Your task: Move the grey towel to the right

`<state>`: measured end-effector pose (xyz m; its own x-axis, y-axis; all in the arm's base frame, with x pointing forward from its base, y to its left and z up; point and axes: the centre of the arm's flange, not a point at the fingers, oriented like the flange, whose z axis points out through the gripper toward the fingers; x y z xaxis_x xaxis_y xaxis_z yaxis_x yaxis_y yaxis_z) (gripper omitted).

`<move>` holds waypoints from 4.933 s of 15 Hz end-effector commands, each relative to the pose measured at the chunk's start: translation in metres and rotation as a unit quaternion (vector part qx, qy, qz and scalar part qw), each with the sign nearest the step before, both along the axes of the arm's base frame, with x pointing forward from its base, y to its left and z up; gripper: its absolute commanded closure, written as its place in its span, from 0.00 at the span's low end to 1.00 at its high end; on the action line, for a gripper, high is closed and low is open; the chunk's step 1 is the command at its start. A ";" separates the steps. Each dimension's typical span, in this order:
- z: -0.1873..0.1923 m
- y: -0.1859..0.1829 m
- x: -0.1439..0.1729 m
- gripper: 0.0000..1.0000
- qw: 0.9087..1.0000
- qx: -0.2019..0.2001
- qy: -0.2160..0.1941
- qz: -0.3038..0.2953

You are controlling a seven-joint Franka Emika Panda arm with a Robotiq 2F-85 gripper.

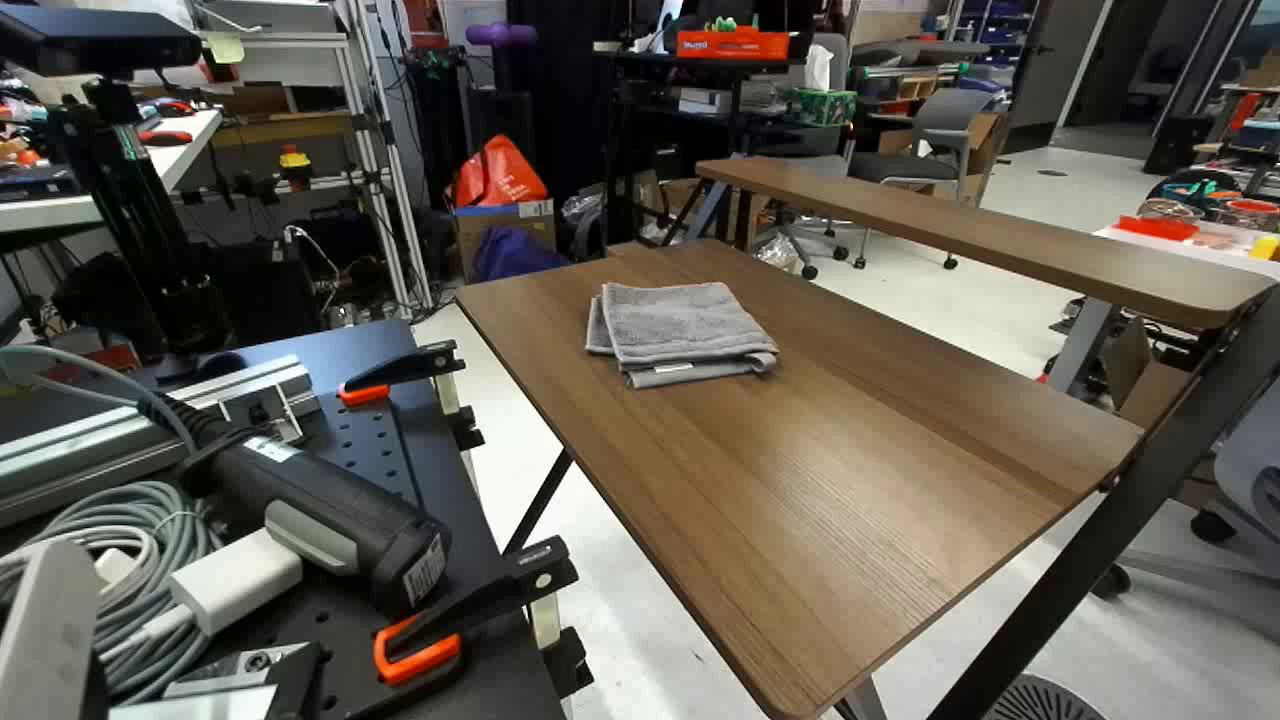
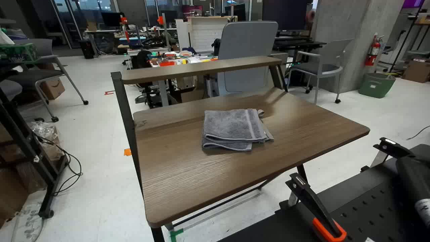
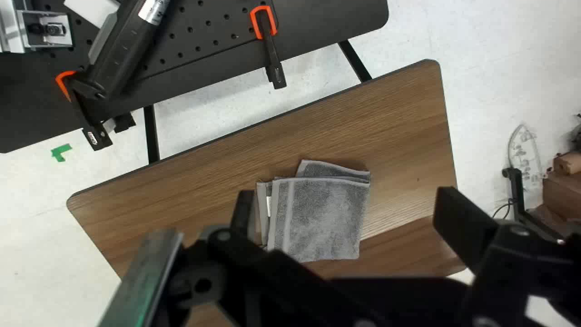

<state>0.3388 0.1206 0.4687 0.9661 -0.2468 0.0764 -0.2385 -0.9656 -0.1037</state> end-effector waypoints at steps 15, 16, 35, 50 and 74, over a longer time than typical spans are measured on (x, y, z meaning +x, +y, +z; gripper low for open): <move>0.004 -0.001 0.047 0.00 0.998 0.016 -0.024 -0.056; 0.002 -0.001 0.059 0.00 0.997 0.018 -0.025 -0.068; -0.233 0.076 0.266 0.00 0.985 -0.057 0.049 -0.153; -0.342 0.055 0.302 0.00 0.977 -0.054 0.106 -0.179; -0.376 -0.220 0.354 0.00 0.850 0.113 0.199 -0.474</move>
